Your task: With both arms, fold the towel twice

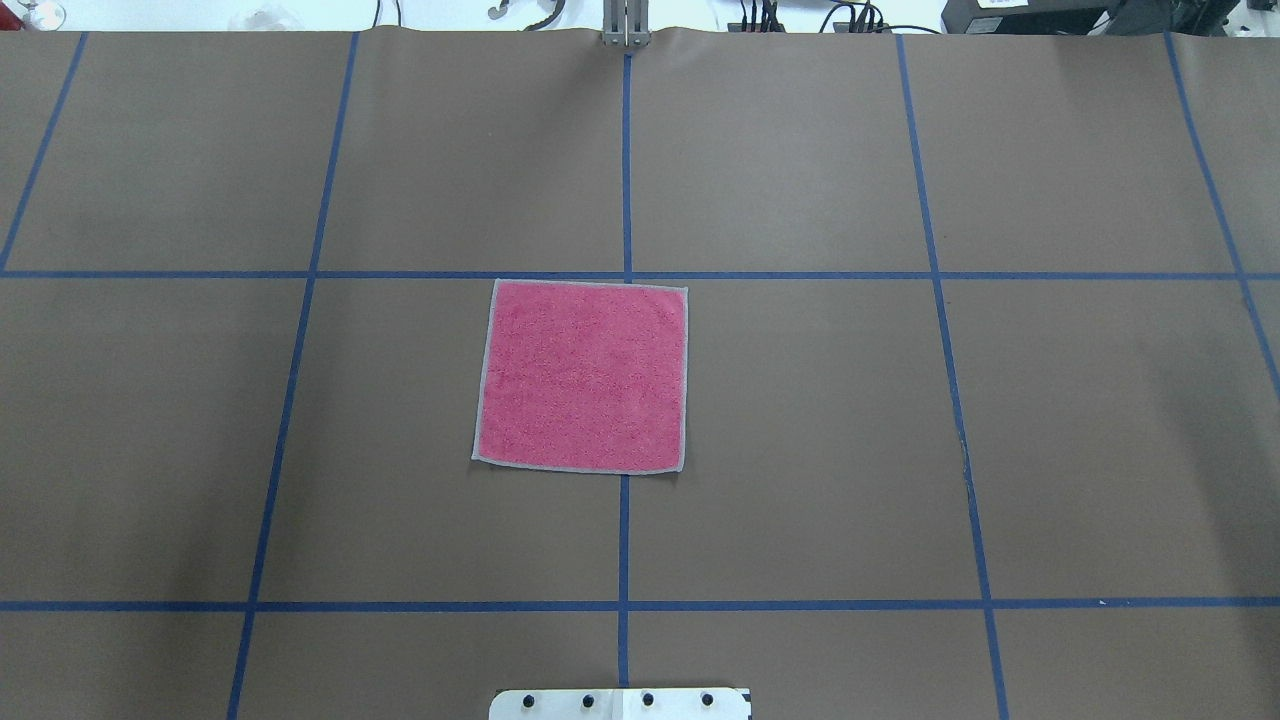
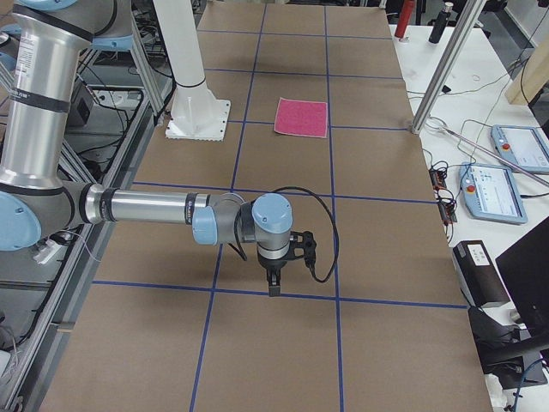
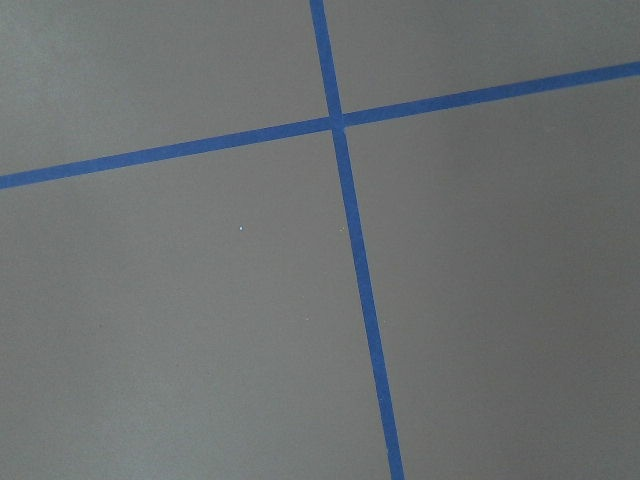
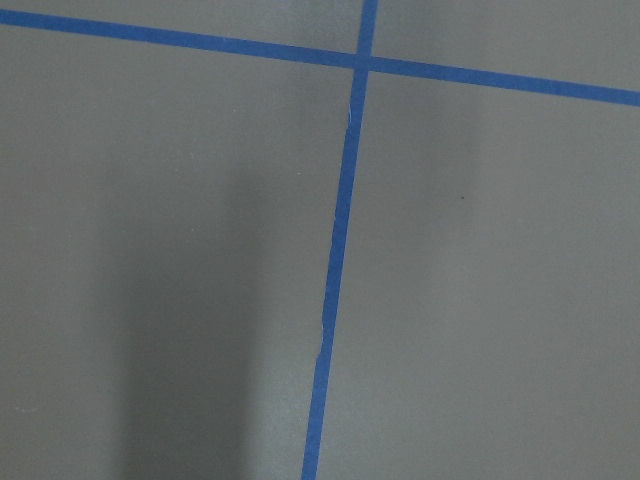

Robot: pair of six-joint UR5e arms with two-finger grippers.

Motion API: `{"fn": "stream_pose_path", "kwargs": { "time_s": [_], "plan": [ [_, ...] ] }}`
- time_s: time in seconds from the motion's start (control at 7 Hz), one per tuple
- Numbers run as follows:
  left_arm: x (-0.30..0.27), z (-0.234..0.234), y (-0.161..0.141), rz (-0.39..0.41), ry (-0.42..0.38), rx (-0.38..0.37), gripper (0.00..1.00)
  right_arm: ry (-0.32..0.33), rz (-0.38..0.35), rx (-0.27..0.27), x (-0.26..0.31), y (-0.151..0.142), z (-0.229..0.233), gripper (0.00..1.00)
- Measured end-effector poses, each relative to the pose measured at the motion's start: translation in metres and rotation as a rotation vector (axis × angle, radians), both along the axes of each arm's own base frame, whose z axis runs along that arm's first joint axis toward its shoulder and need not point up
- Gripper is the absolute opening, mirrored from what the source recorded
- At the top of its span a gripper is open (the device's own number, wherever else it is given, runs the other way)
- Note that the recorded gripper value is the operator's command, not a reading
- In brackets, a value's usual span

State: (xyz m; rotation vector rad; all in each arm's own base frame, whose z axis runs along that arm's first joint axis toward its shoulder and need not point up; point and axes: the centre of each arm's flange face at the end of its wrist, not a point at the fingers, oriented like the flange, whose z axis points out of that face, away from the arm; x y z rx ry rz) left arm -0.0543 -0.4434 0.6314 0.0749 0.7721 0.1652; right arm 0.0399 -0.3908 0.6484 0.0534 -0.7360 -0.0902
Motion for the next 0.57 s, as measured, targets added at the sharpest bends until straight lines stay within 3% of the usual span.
{"fn": "stream_pose_path", "kwargs": {
  "time_s": [0.57],
  "plan": [
    [0.0002, -0.0076, -0.0004, 0.0, 0.001, 0.013, 1.0, -0.005, 0.01, 0.02, 0.0035, -0.0029, -0.0063, 1.0]
  ]
}}
